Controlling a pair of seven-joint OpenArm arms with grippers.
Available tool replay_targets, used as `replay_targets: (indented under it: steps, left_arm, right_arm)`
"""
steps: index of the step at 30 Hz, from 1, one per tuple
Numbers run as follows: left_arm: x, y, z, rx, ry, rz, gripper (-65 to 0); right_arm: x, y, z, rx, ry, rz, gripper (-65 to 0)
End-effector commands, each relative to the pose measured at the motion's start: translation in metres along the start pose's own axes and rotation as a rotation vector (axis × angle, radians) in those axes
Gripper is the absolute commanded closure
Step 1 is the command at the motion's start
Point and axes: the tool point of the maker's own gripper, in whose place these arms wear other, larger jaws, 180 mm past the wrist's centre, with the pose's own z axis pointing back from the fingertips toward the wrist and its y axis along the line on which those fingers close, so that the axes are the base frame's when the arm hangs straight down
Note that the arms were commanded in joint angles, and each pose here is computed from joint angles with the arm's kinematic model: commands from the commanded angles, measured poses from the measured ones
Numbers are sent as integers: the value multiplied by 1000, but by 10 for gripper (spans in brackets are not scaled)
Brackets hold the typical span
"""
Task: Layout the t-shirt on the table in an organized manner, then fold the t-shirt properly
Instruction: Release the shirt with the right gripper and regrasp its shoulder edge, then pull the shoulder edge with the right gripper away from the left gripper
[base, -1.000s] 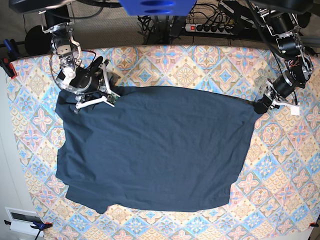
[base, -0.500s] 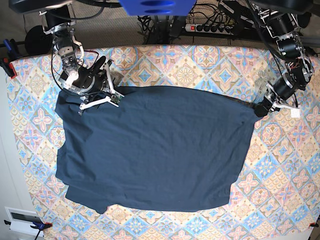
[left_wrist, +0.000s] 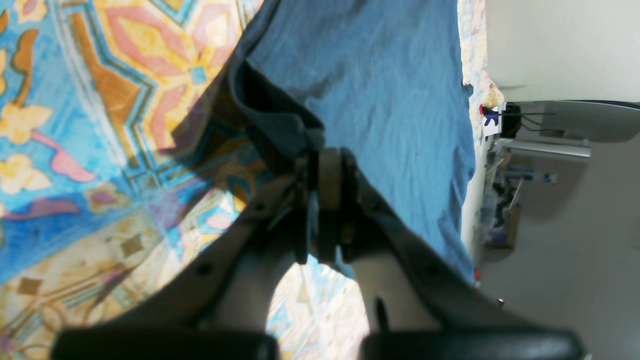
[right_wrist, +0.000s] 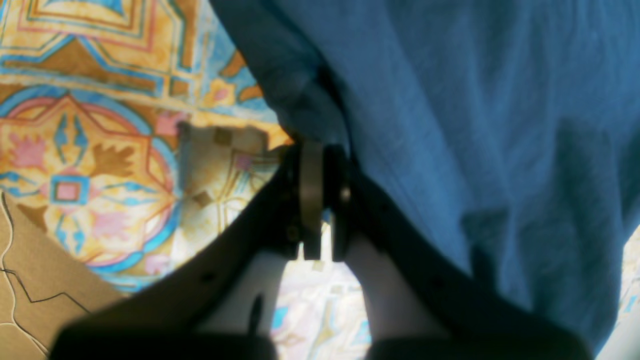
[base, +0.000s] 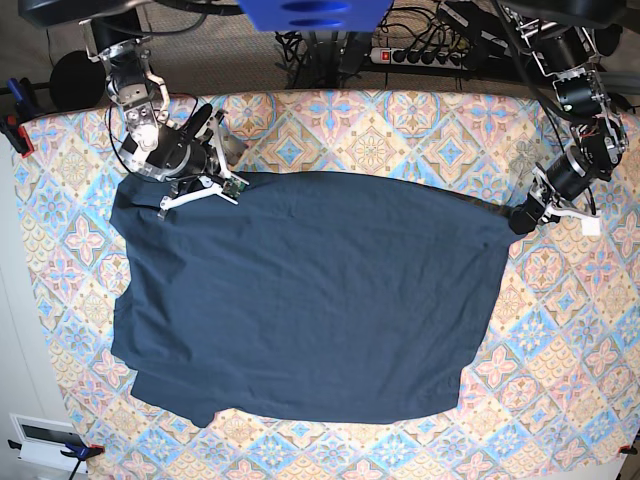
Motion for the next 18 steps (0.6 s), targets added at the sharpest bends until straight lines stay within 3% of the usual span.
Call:
replay_targets:
  steps: [1, 7, 14, 18]
  left_arm:
    - [21, -10, 8, -21, -38, -46, 0]
    - [24, 1, 23, 22, -23, -85, 0]
    - [5, -4, 44, 38, 17, -196, 0]
    - [9, 11, 70, 86, -29, -179, 0]
  right_arm:
    - [0, 1, 7, -6, -14, 7, -11]
    - [-44, 44, 15, 69, 70, -61, -11]
    - [-83, 67, 28, 96, 152, -125, -11]
    - [-98, 86, 36, 129, 176, -150, -11]
